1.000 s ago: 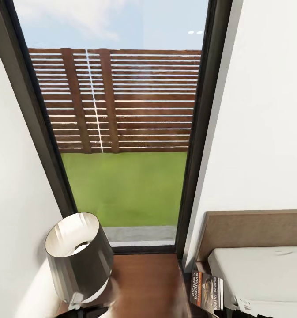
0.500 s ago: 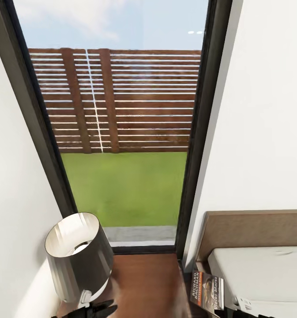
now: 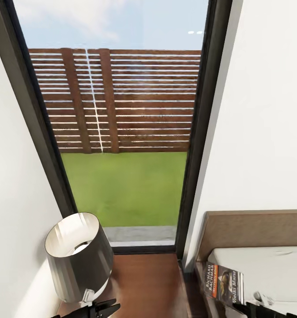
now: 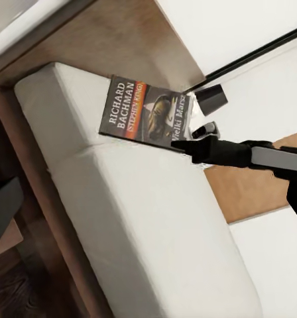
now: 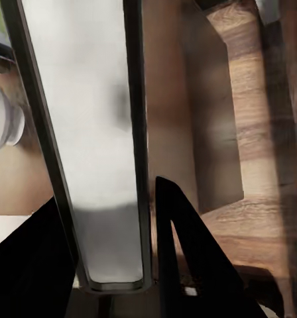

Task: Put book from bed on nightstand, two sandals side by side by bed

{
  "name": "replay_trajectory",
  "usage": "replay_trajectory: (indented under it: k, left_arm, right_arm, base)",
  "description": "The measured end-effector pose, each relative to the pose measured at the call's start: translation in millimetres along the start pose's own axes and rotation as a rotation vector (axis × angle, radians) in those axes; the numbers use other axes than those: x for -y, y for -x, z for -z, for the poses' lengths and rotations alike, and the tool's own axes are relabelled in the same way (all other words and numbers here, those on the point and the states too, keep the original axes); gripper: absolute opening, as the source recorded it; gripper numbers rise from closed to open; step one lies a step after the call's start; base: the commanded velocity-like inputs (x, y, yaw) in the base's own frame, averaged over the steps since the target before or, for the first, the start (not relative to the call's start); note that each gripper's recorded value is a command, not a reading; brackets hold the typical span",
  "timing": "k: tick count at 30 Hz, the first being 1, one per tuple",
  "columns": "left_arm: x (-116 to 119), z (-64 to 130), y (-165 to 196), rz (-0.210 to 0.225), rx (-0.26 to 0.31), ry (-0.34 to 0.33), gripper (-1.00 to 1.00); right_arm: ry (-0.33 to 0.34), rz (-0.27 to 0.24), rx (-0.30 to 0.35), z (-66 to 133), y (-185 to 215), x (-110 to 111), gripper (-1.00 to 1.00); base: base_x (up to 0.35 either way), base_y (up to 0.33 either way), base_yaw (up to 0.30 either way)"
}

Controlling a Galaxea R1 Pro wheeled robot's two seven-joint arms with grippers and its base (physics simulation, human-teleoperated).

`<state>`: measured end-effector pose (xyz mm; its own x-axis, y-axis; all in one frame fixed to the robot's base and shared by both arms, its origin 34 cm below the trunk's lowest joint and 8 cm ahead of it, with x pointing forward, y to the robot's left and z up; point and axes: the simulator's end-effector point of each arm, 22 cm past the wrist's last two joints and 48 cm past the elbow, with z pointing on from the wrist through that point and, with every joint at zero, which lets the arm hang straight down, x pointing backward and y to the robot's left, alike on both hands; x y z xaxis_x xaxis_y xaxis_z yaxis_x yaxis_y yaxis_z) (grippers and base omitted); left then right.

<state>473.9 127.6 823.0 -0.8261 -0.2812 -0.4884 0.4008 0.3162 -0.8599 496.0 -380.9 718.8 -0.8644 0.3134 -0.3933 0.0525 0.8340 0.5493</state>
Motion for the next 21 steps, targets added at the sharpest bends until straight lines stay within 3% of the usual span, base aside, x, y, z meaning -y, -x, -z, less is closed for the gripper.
replay_trajectory:
  k: [8,10,13,15,19,21]
  left_arm:
    - [-1,0.1,0,0.001,0.000,0.006,1.00]
    - [-2,0.0,0,0.000,0.000,0.009,1.00]
    - [-4,0.1,0,0.000,0.000,0.018,1.00]
    - [-5,0.1,0,0.000,0.000,0.020,1.00]
    - [-6,0.1,0,0.000,0.000,0.026,1.00]
    - [-6,0.1,0,0.000,0.000,0.028,1.00]
  right_arm:
    - [-0.086,-0.029,0.095,56.4,42,54,-1.00]
    - [-0.080,-0.028,0.101,62.4,46,56,-1.00]
    - [0.061,-0.043,0.092,65.8,47,27,-1.00]
    - [0.197,-0.097,0.061,69.9,43,-3,-1.00]
    - [0.285,-0.159,0.035,75.0,40,-21,-1.00]
    - [0.296,-0.167,0.030,75.7,40,-23,-1.00]
  base:
    - [0.000,0.000,0.000]
    - [0.000,0.000,0.000]
    - [0.000,0.000,0.000]
    - [0.000,0.000,0.000]
    - [0.000,0.000,0.000]
    - [0.000,0.000,0.000]
